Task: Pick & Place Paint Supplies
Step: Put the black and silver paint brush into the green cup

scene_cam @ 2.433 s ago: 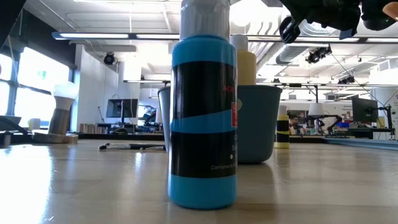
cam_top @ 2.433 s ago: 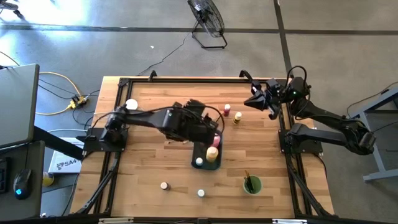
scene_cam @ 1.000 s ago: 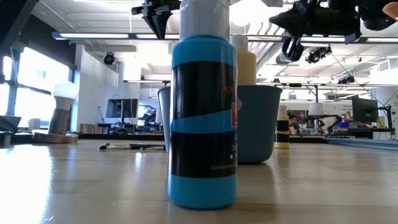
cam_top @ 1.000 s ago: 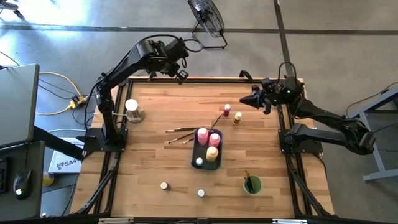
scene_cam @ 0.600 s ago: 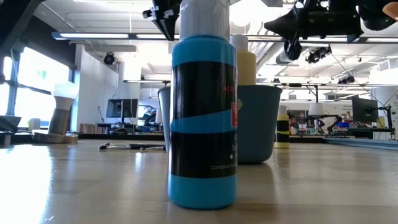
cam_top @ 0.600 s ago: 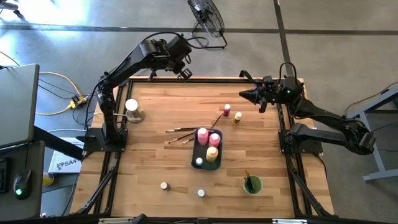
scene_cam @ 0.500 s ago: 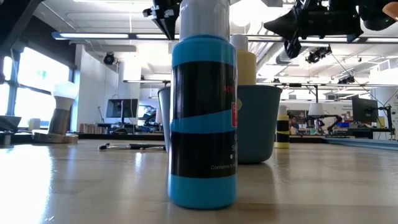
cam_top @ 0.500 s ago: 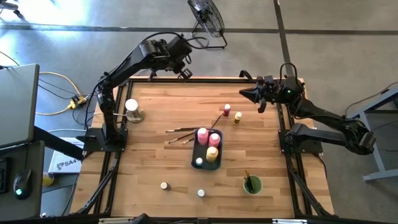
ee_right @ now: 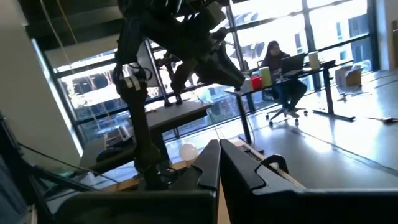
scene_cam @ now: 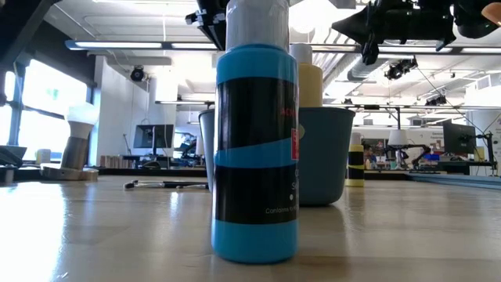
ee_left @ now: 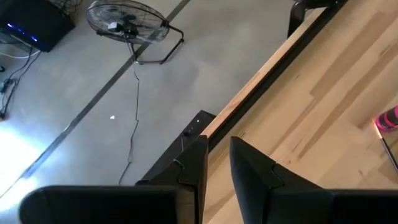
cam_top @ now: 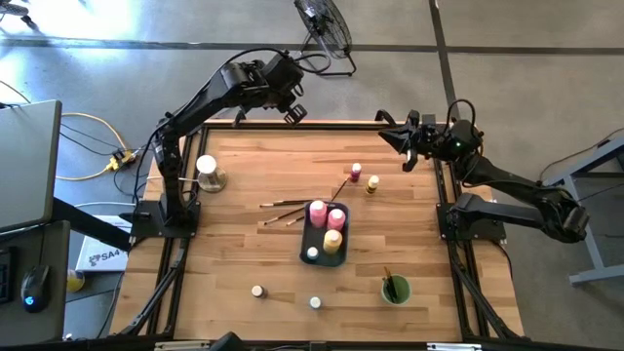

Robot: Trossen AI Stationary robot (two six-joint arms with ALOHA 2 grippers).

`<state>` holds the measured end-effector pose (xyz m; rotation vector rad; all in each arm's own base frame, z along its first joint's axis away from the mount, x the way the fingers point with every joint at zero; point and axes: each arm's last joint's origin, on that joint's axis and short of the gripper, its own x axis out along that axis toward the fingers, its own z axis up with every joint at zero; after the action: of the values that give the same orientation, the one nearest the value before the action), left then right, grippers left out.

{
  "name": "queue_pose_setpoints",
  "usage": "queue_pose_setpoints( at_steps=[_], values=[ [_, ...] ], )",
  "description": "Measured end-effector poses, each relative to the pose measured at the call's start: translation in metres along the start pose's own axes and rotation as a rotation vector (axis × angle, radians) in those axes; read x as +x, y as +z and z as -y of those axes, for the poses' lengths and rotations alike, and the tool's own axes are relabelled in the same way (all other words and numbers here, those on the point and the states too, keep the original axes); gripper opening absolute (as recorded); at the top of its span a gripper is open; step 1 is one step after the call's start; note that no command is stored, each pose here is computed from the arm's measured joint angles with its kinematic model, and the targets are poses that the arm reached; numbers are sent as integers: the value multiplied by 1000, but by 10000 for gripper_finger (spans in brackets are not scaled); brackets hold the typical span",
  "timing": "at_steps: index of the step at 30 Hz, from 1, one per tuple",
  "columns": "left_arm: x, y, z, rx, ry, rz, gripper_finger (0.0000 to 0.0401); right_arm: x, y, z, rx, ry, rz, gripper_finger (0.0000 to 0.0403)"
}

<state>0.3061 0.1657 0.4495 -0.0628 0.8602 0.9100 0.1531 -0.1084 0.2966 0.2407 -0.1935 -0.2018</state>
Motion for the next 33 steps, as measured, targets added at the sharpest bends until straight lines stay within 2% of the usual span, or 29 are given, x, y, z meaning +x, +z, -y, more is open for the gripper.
queue_pose_setpoints(
  at_steps=[5, 9, 13, 18, 25, 29, 33],
  values=[
    [0, -1, 0, 11, -5, -8, 64, 0, 0, 0, -47, -8, 2, 2],
    [-3, 0, 7, 43, -94, 6, 51, 0, 0, 0, -49, -6, 1, 2],
    [-25, 0, 19, 125, -187, 83, 10, 0, 0, 0, -50, -6, -1, 2],
    [-46, -8, 22, 152, -184, 101, 8, 0, 0, 0, -50, -7, -1, 2],
    [-46, -35, 33, 137, -207, 85, 3, 0, 0, 0, -50, -6, -1, 2],
    [-40, -55, 45, 108, -261, 172, 1, 0, 0, 0, -50, -7, -1, 2],
    [-42, -81, 44, 72, -344, 265, 1, 0, 0, 0, -50, -7, 0, 2]
  ],
)
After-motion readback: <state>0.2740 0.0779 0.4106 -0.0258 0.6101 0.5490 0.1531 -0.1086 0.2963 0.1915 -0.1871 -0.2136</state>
